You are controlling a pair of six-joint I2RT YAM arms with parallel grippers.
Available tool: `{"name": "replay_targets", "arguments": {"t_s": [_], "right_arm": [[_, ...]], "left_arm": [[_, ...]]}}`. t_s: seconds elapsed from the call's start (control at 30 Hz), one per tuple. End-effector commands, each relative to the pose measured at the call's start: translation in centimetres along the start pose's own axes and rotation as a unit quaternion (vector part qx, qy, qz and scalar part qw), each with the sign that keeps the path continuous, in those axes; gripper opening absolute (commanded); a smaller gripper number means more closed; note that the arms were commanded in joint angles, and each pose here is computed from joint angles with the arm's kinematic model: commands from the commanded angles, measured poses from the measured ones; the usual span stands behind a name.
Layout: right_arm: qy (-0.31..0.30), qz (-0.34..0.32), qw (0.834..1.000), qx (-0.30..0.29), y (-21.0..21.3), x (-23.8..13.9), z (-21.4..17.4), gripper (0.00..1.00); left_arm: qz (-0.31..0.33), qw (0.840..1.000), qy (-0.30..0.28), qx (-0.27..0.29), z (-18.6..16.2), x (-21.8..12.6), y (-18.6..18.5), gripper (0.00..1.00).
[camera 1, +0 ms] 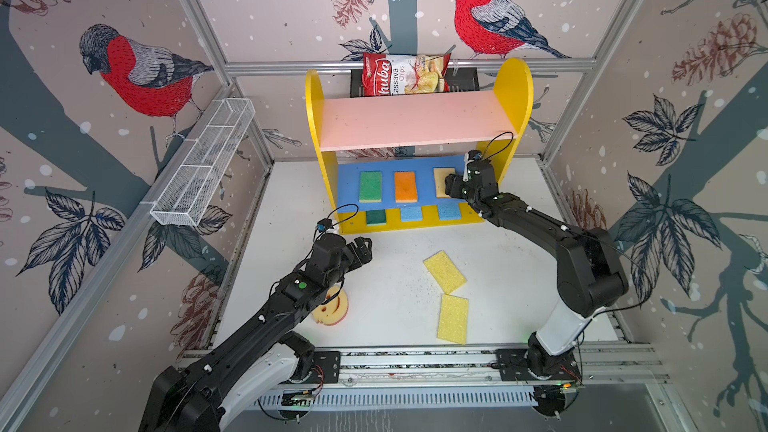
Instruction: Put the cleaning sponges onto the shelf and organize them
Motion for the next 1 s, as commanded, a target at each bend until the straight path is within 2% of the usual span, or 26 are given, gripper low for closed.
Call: {"name": "replay_targets", "arguments": {"t_s": [0.0, 0.2, 0.37, 0.97], "right_arm": [[0.005, 0.003, 1.0, -0.012, 0.1, 0.2, -0.2, 0.72], [0.004, 0.018, 1.0, -0.022, 0.6, 0.0, 0.0, 0.66], [0.002, 0.025, 0.999, -0.035, 0.8, 0.0, 0.1, 0.52], [0.01, 0.064, 0.997, -0.052, 1.8, 0.3, 0.3, 0.42]], "left_arm": [[-0.015, 1.0, -0.019, 0.006, 0.9, 0.1, -0.6, 0.91], [-0.011, 1.0, -0.016, 0.009, 0.9, 0.3, -0.4, 0.91], [-0.009, 1.0, -0.017, 0.009, 0.9, 0.4, -0.3, 0.91], [-0.008, 1.0, -0.013, 0.007, 0.9, 0.5, -0.1, 0.91]]}}
Point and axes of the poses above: each gripper's point midway between its finger pads, its own x axis out along the fingers, its own y axis along the line the jaws close on, z = x × y, the point moved 7 cm from there along -x, back along the fingers, and after that the axes turned 15 degrees about x, right-handed, at the moved point
